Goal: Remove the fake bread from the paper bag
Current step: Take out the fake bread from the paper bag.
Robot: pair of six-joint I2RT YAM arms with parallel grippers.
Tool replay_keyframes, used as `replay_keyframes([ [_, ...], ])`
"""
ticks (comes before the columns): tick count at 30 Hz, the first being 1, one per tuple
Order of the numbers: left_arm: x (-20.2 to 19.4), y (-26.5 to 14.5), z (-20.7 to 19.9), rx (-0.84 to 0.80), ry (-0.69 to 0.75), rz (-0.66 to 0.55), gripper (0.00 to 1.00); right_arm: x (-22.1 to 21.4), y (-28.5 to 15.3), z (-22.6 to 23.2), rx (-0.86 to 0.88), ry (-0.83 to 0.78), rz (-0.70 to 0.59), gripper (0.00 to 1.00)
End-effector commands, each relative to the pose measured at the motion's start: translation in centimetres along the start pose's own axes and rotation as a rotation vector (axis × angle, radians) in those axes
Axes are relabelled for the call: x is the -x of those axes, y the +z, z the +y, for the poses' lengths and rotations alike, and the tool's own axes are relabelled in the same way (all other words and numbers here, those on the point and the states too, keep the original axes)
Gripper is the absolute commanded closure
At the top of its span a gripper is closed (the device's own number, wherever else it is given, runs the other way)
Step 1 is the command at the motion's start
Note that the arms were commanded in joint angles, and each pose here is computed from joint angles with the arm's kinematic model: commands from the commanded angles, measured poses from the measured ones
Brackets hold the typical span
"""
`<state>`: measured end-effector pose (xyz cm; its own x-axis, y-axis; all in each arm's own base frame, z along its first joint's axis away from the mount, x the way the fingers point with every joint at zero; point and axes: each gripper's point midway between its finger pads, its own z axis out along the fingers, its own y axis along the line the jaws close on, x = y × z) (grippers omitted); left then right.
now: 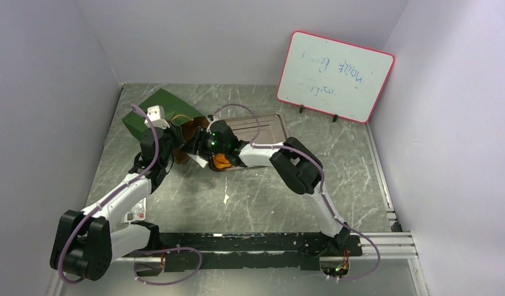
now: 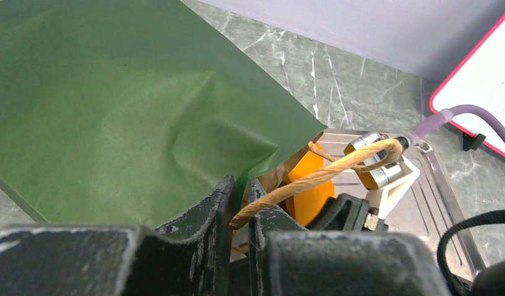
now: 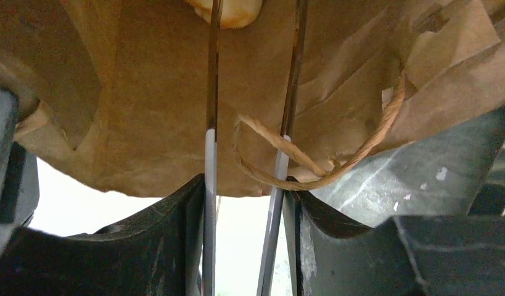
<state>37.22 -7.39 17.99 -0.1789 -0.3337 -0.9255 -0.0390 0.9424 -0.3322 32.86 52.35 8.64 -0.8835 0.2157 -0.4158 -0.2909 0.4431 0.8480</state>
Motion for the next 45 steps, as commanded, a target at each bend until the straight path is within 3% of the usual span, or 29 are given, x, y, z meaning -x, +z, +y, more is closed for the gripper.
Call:
replay_keyframes([
  [1,0.7,0.3,-0.7,-0.028,-0.014,-0.008,0.93,1.5,0.9,1.1,0.049,-0.011,-0.019,0.55],
  [3,0.5,0.2,-0.6,-0.027,-0.016,-0.006,0.93,1.7,1.2,1.0,0.05,-0.009,-0.022,0.59],
  [9,0.6,0.4,-0.5,-0.02,-0.022,-0.012,0.93,1.7,1.1,0.7,0.069,0.019,-0.011,0.91],
  [13,0.6,0.5,0.0,0.01,-0.036,-0.017,0.93,1.9,-0.3,0.4,0.034,-0.006,-0.04,1.0],
  [25,2.3,2.0,1.1,0.123,-0.087,-0.071,0.93,1.1,-7.5,2.5,-0.033,-0.072,-0.089,1.0],
  [45,3.8,3.0,1.9,0.213,-0.112,-0.104,0.93,-5.2,-22.1,4.2,-0.187,-0.168,-0.135,1.0],
])
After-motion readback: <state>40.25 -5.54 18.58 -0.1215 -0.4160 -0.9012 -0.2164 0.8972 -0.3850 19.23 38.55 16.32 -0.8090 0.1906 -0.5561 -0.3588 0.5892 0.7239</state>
